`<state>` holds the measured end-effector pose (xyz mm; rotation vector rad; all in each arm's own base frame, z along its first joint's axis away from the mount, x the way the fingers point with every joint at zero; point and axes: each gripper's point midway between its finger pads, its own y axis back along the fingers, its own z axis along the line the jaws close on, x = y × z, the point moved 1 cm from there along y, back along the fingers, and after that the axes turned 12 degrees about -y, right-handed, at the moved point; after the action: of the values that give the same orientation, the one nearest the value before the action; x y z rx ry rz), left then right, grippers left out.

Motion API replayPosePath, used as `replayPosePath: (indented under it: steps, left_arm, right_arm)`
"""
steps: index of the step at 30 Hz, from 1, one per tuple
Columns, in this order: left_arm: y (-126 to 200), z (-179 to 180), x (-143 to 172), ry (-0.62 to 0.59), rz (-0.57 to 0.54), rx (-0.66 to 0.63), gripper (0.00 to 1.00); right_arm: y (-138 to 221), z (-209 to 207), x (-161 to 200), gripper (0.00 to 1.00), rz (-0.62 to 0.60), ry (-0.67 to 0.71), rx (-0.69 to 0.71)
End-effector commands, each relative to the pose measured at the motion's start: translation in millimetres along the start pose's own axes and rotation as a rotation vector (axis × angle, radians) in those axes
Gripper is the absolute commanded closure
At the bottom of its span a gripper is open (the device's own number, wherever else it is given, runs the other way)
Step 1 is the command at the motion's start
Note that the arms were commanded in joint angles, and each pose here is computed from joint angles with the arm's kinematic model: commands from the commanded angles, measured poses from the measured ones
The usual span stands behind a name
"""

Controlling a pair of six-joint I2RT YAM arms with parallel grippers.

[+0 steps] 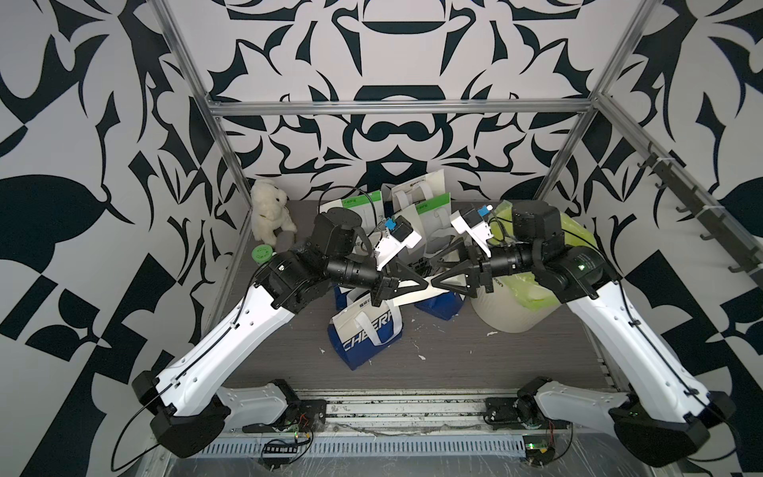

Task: Shred takeout receipts and throw away
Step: Shred the takeout receipt.

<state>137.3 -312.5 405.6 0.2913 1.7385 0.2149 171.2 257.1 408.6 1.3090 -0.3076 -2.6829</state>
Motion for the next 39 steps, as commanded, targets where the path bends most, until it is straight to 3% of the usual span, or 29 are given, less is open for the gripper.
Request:
replayPosePath:
  steps: [1,6,23,39]
  left_arm:
    - [-1.3,-0.5,-1.5,-0.006,-0.011,0.016,1.00]
    - [-1.6,0.7,0.7,-0.001,-0.004,0.008,1.00]
    - [3.5,-1.4,4.6,-0.009,-0.004,-0.013,1.00]
    - [4.4,-0.9,6.8,-0.012,-0.001,-0.025,1.00]
  right_arm:
    - [-4.2,9.3,-3.4,0.33,0.007,0.059,-0.004]
    - [-9.9,11.9,-0.3,0.48,0.025,0.056,-0.016]
    - [-2.8,14.9,-1.5,0.68,-0.008,0.088,0.026]
    - [-1.6,13.8,0.6,0.78,-0.006,0.079,0.041]
